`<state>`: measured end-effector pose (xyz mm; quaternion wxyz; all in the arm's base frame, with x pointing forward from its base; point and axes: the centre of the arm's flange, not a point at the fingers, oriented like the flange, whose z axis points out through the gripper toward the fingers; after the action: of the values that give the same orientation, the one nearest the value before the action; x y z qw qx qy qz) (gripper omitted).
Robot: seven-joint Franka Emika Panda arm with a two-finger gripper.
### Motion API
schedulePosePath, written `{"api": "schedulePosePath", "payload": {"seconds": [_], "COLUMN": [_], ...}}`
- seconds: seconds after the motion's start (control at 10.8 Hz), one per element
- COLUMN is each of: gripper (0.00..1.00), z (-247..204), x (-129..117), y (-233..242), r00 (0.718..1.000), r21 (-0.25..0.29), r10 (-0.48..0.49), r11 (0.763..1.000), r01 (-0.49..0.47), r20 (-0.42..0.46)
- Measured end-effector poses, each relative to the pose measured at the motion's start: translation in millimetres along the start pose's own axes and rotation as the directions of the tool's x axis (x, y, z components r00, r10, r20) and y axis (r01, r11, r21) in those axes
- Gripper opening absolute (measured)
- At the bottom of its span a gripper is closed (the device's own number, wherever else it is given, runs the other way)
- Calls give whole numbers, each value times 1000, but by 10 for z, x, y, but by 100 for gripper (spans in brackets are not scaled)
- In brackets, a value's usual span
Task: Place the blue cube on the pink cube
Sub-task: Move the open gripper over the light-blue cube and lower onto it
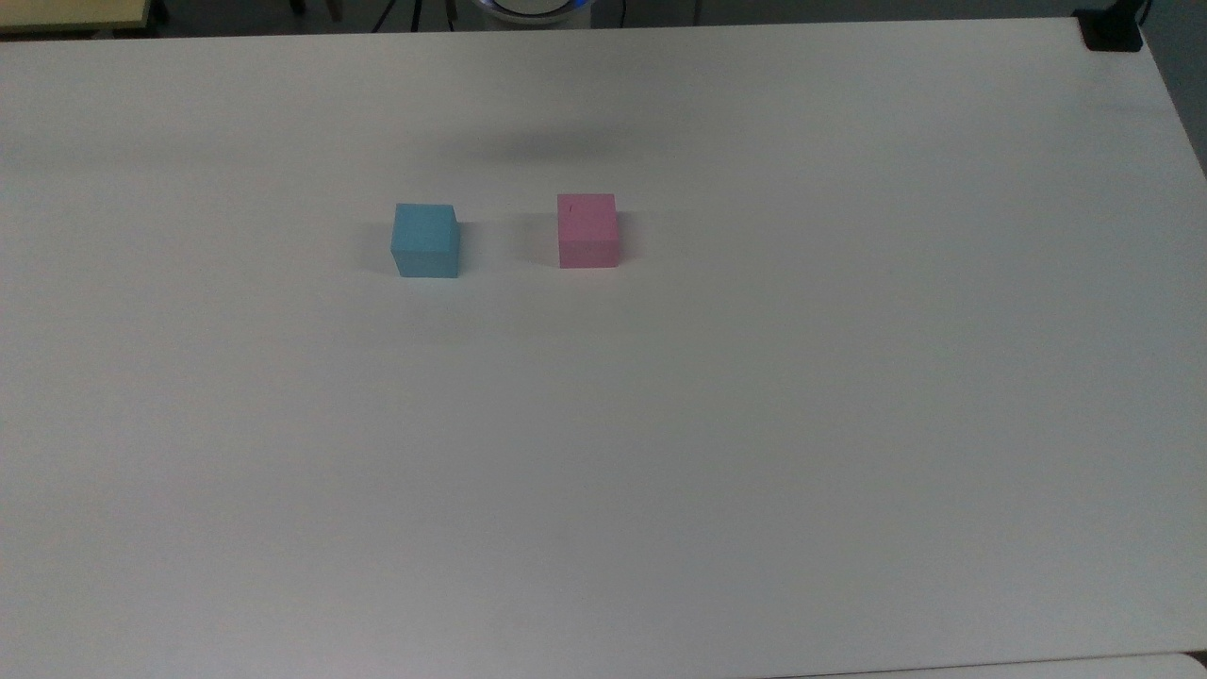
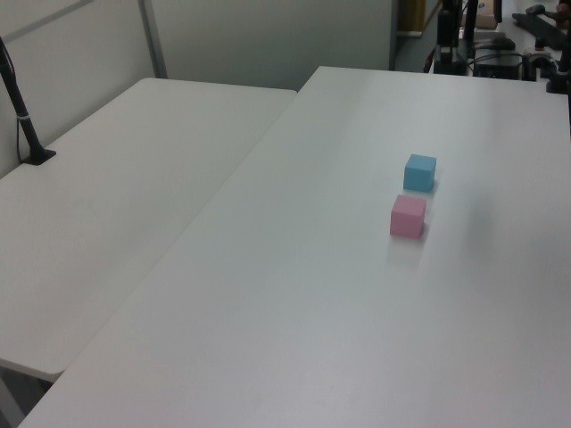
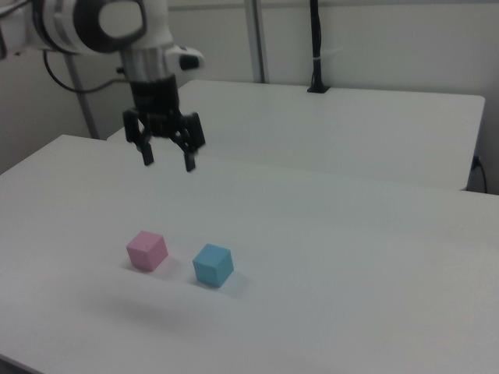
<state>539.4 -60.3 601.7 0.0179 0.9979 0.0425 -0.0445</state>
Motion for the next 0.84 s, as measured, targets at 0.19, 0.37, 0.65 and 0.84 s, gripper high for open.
{"api": "schedulePosePath", "payload": {"seconds": [0.19,0.37,0.65,0.84], "gripper": [100,100,100,100], "z": [430,1011,1703,1999], "x": [75,180,231,315], "y": [275,332,247,213], "r00": [1000,999,999,996], "r21": [13,14,20,15], "r10": [-8,-8,-18,-11], "r11": [1000,1000,1000,1000], "r01": [9,8,19,12], "r20": [-18,-46,-38,-83]}}
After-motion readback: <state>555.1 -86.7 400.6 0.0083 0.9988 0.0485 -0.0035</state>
